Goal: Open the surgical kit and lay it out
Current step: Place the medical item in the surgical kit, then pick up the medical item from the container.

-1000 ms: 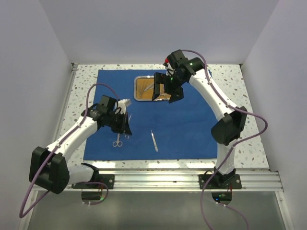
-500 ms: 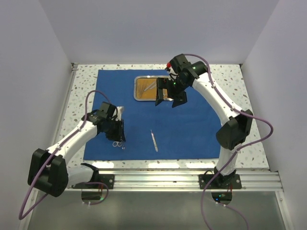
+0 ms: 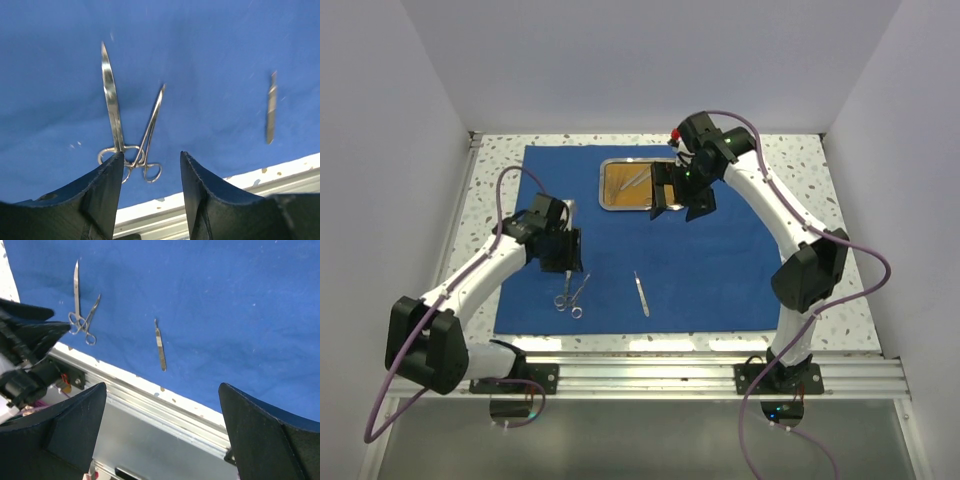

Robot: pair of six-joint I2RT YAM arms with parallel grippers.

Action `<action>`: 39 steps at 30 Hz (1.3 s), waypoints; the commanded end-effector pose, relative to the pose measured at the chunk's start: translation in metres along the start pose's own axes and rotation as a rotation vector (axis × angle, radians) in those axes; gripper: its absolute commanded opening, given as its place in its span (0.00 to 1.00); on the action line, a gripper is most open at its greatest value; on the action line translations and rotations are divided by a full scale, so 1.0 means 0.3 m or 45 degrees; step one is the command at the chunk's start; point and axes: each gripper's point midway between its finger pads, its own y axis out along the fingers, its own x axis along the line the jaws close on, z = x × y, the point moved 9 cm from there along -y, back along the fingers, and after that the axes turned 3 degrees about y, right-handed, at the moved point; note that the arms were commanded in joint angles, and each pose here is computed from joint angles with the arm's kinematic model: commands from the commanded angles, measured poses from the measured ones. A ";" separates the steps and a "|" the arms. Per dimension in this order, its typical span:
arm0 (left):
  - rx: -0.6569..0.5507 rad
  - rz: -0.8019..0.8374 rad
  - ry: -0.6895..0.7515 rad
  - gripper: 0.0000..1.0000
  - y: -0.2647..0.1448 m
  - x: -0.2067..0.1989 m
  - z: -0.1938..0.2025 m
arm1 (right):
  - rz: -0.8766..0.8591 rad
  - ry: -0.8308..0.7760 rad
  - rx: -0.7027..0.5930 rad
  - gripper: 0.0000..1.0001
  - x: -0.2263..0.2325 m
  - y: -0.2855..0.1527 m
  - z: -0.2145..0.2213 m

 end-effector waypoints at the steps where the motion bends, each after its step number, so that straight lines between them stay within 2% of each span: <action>1: -0.169 -0.071 0.003 0.53 -0.078 -0.013 -0.116 | 0.005 0.004 -0.131 0.99 -0.006 -0.024 -0.027; 8: -0.284 -0.078 0.039 0.53 -0.141 -0.038 -0.207 | 0.154 0.044 -0.202 0.96 -0.027 0.194 -0.191; 11: -0.306 -0.072 0.047 0.52 -0.158 -0.041 -0.210 | 0.208 0.047 -0.318 0.90 -0.016 0.210 -0.284; 16: -0.264 -0.085 0.060 0.52 -0.156 -0.028 -0.175 | 0.344 0.086 -0.464 0.68 -0.040 0.330 -0.410; 21: -0.237 -0.070 0.062 0.51 -0.159 -0.027 -0.155 | 0.435 0.116 -0.584 0.54 -0.077 0.421 -0.473; 31: -0.212 -0.089 0.075 0.51 -0.166 -0.034 -0.188 | 0.467 0.116 -0.643 0.53 -0.115 0.587 -0.531; 39: -0.159 -0.102 0.103 0.50 -0.150 -0.032 -0.196 | 0.512 0.139 -0.624 0.53 -0.163 0.737 -0.531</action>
